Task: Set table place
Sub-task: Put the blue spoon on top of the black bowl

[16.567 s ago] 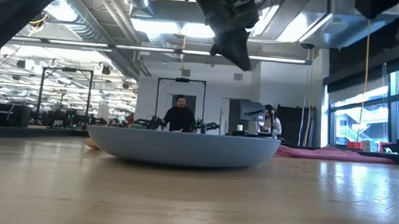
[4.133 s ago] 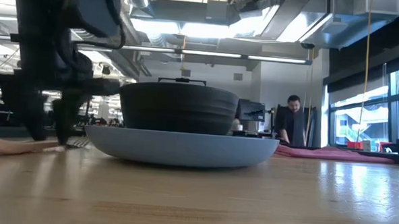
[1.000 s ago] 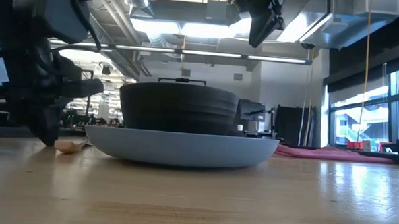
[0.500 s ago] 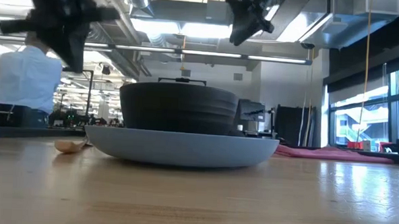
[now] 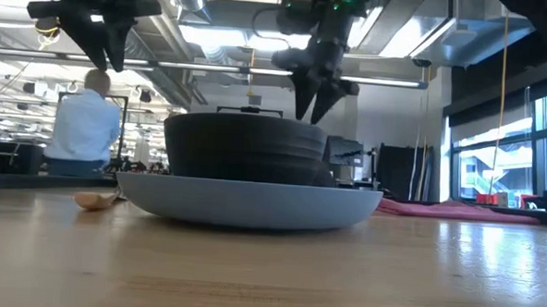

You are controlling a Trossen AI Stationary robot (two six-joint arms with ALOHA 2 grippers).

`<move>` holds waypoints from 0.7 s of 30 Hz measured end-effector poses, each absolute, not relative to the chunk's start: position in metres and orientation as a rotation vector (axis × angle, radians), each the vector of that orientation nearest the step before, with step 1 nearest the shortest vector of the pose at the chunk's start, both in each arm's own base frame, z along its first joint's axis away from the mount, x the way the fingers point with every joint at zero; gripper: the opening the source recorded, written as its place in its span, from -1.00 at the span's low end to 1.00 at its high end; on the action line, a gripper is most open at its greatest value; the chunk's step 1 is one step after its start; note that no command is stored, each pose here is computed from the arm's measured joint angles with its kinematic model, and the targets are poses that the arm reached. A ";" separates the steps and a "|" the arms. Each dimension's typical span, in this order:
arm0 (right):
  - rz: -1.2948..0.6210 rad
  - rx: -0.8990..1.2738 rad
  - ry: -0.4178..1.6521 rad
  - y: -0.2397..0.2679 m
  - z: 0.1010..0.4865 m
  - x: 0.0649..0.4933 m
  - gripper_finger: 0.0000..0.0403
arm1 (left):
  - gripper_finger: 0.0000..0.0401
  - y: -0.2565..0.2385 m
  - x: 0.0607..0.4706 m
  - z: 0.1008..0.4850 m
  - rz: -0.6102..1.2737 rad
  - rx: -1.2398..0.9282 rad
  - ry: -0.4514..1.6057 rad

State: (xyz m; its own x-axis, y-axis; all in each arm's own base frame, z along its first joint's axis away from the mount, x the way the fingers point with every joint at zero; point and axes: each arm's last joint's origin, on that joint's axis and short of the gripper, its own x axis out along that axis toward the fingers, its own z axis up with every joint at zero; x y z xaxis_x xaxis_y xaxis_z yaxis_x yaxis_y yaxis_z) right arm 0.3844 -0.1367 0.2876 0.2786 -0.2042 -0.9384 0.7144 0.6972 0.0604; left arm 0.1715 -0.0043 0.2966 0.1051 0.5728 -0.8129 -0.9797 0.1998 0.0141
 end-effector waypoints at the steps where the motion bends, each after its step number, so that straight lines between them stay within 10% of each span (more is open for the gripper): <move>1: -0.683 0.567 1.127 -0.135 0.285 0.386 -0.08 | -0.39 -0.001 0.169 0.299 1.268 -0.643 0.794; 12: -1.133 0.715 0.781 -0.117 0.271 0.411 -0.11 | -0.28 0.022 0.138 0.319 1.222 -0.479 0.781; 21: -1.216 0.800 0.913 -0.111 0.210 0.429 -0.11 | -0.32 0.028 0.118 0.329 1.173 -0.414 0.799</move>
